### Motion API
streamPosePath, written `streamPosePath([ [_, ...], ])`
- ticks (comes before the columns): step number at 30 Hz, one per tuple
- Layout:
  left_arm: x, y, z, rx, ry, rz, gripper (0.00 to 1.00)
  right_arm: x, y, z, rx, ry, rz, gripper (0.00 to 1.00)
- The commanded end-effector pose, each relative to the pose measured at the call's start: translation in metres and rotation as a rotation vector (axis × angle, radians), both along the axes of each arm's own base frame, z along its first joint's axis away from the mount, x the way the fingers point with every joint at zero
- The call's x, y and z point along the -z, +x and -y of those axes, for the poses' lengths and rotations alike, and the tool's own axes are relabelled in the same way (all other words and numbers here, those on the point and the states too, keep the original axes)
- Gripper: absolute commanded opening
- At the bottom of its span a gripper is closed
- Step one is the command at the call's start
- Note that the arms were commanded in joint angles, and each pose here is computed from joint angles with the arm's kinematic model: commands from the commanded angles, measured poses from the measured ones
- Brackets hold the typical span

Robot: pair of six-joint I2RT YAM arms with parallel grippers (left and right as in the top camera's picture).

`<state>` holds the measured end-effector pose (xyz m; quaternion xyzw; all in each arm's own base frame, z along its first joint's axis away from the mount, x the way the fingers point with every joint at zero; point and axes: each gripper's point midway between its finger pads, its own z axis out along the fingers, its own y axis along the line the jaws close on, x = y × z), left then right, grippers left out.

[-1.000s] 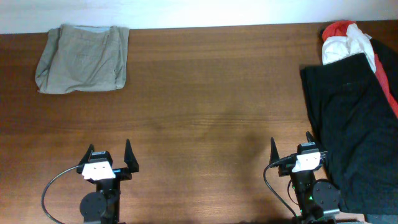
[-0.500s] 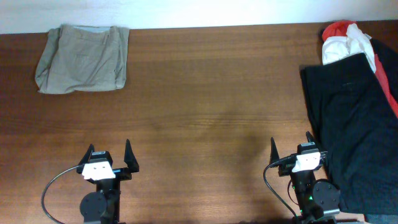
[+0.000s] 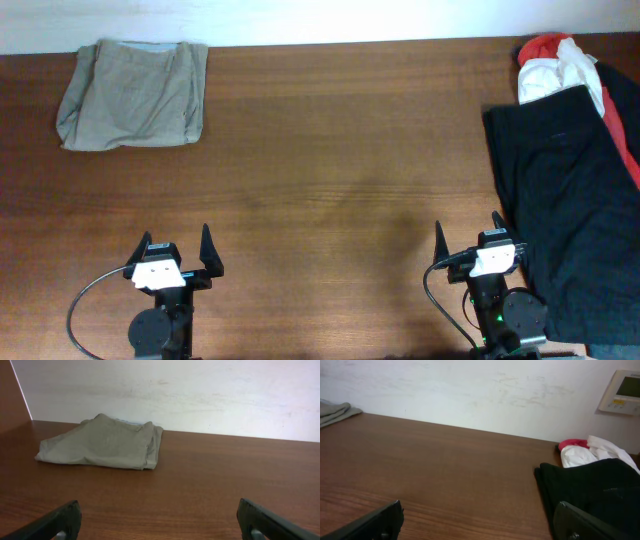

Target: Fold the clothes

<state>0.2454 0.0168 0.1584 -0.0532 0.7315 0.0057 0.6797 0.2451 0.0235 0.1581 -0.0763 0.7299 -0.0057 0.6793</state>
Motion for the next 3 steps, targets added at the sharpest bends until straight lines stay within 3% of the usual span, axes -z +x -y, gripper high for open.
streamPosePath([
  [1,0.0009,-0.0001,-0.0007,-0.004,0.017,0.001,0.99,0.0017,-0.0006,-0.0038,-0.019,-0.005,0.003,0.99],
  [3,0.0009,-0.0001,-0.0007,-0.004,0.017,0.001,0.99,0.0017,-0.0006,-0.0038,-0.019,-0.005,0.003,0.99],
])
